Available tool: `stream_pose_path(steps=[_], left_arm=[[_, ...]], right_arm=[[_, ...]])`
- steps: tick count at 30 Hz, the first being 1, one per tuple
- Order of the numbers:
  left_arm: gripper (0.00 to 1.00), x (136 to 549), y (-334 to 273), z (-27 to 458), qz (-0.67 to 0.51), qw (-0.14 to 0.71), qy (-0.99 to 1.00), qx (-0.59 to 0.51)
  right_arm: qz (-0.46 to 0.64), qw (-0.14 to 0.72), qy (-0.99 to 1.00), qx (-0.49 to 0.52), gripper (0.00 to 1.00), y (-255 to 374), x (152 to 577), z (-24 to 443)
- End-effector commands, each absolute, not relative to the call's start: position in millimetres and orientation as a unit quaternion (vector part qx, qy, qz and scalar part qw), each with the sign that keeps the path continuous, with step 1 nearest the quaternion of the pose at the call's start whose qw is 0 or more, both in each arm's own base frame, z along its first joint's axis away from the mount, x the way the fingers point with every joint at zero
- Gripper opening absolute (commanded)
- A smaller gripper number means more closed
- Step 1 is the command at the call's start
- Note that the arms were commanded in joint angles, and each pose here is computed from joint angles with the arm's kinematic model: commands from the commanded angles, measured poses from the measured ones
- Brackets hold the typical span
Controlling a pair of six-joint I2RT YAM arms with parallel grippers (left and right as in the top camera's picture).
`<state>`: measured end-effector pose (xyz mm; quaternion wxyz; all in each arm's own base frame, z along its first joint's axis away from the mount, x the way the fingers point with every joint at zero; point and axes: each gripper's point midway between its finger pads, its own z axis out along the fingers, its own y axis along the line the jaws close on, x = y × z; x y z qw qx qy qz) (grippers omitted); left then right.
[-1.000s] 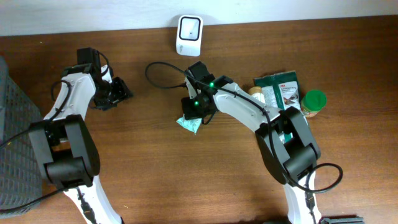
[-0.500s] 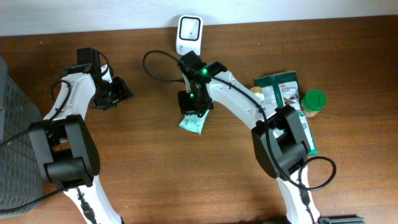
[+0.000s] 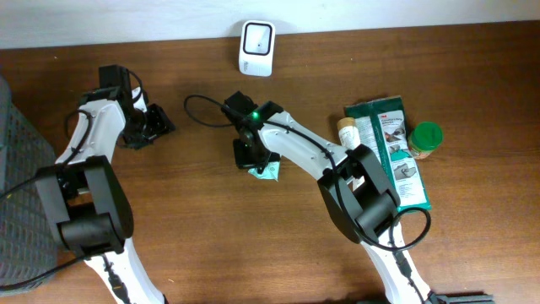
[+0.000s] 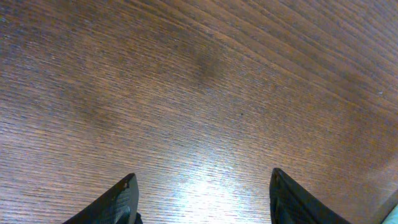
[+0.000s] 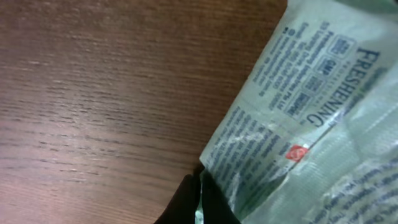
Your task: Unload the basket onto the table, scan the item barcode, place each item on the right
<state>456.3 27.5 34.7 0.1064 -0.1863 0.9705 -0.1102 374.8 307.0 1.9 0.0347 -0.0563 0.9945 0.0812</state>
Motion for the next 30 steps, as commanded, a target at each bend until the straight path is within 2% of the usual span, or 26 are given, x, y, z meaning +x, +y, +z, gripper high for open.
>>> stream_pose_path(steps=[1,3,5,8,10,14,15,17,18,20,23,24,26,27,30], left_arm=[[0.57,457.9,31.0,32.7,-0.106,0.106,0.971,-0.187],[0.57,457.9,31.0,32.7,-0.106,0.106,0.971,-0.187],[0.57,457.8,31.0,32.6,-0.106,0.106,0.971,-0.187],[0.57,457.8,31.0,32.7,-0.106,0.106,0.971,-0.187],[0.57,457.8,31.0,32.7,-0.106,0.106,0.971,-0.187],[0.60,457.9,31.0,32.7,-0.106,0.106,0.971,-0.187],[0.60,458.0,31.1,32.7,-0.106,0.106,0.971,-0.187],[0.61,458.1,31.1,32.7,-0.106,0.106,0.971,-0.187],[0.61,458.4,31.2,32.8,-0.106,0.107,0.971,-0.187],[0.68,461.2,31.9,33.4,-0.106,0.113,0.970,-0.186],[0.81,465.6,37.6,33.8,-0.092,0.125,0.970,-0.187],[0.82,469.0,41.2,34.3,-0.083,0.133,0.970,-0.188],[0.95,480.4,47.6,37.5,-0.071,0.159,0.967,-0.187],[0.97,487.0,49.1,39.8,-0.070,0.174,0.965,-0.186],[0.99,499.0,53.0,44.6,-0.064,0.201,0.960,-0.185]], right_arm=[[0.070,0.009,0.996,-0.050,0.04,303.2,366.1,-19.6],[0.123,-0.001,0.987,-0.098,0.07,322.9,361.6,-15.7],[0.209,-0.010,0.961,-0.179,0.27,352.6,352.5,-5.2],[0.240,-0.009,0.948,-0.208,0.43,359.8,352.0,2.2],[0.234,0.016,0.947,-0.221,0.43,352.8,368.3,25.1],[0.135,0.085,0.956,-0.244,0.43,314.9,399.6,91.1],[0.108,0.084,0.962,-0.238,0.39,301.8,402.1,95.3],[0.092,0.054,0.967,-0.229,0.20,286.8,394.4,89.1],[0.081,0.052,0.969,-0.228,0.16,282.4,394.2,85.2],[0.056,0.089,0.966,-0.237,0.11,278.7,412.2,77.8],[0.111,0.118,0.954,-0.251,0.11,302.7,422.8,71.9],[0.132,0.122,0.950,-0.255,0.11,311.3,422.8,70.5],[0.155,0.142,0.942,-0.260,0.12,324.5,428.1,66.3],[0.161,0.149,0.940,-0.262,0.18,330.4,430.0,62.5],[0.155,0.146,0.948,-0.237,0.25,329.6,436.8,39.6]])
